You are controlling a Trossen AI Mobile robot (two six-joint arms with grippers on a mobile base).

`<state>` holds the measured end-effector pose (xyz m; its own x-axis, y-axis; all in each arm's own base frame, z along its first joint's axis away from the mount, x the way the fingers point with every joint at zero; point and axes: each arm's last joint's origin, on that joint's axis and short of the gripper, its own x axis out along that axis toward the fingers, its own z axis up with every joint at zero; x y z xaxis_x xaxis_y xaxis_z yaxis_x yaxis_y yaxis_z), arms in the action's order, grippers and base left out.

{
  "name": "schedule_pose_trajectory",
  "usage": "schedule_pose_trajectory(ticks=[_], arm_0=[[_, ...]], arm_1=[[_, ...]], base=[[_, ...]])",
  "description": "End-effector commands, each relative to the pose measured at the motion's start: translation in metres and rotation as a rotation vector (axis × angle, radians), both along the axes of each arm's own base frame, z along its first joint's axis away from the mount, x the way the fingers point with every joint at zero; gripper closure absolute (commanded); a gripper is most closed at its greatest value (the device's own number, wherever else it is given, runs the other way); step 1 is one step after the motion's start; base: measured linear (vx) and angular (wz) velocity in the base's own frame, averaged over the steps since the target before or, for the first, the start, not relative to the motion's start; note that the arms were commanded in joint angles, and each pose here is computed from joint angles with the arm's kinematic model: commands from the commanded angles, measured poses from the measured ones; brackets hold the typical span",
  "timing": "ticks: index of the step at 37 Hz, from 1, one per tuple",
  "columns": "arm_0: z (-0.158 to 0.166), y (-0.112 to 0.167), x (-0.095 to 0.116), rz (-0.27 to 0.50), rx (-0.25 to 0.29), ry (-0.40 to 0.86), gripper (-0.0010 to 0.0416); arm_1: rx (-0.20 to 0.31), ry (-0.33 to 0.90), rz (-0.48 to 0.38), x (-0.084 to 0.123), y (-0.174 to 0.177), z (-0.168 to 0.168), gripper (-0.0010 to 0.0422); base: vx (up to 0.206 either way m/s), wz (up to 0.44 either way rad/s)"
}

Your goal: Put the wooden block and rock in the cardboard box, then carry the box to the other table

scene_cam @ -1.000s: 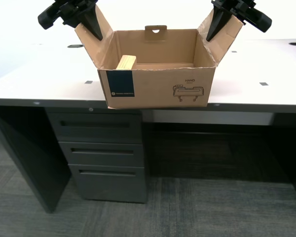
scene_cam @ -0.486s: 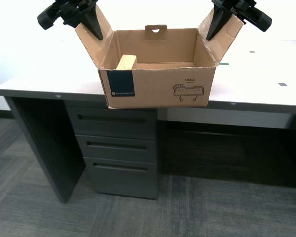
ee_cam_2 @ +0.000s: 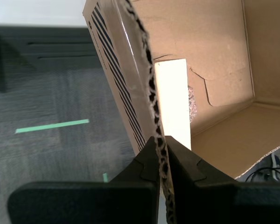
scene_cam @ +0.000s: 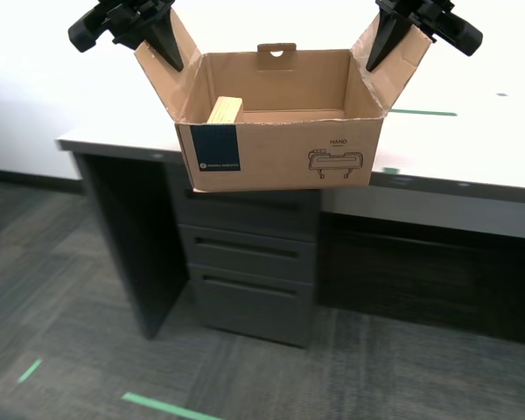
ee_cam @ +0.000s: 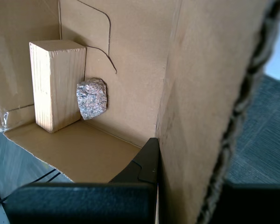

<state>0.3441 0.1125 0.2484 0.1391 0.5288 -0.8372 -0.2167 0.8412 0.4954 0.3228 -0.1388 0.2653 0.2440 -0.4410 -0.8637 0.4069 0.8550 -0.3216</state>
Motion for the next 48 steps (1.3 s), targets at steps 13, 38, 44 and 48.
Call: schedule_pose_trajectory(ticks=[13,38,44,48], arm_0=[[0.001,0.018,-0.005,-0.031,0.016,0.039,0.0406],[0.002,0.023,-0.006,-0.05,-0.014,0.022,0.0406],[0.002,0.023,-0.006,-0.054,-0.013,0.023,0.0406],[0.002,0.023,-0.006,-0.06,-0.012,0.026,0.0406]], arm_1=[[0.021,-0.04,-0.088,0.0,0.001,0.001,0.0413],[-0.006,0.029,0.023,-0.002,0.001,0.0,0.0413],[0.002,0.046,0.021,-0.003,0.001,-0.001,0.0413],[0.006,0.043,0.008,-0.004,0.001,-0.003,0.0413]], base=[[-0.038,0.429],[0.0,0.237],[0.008,0.142],[0.007,0.139]])
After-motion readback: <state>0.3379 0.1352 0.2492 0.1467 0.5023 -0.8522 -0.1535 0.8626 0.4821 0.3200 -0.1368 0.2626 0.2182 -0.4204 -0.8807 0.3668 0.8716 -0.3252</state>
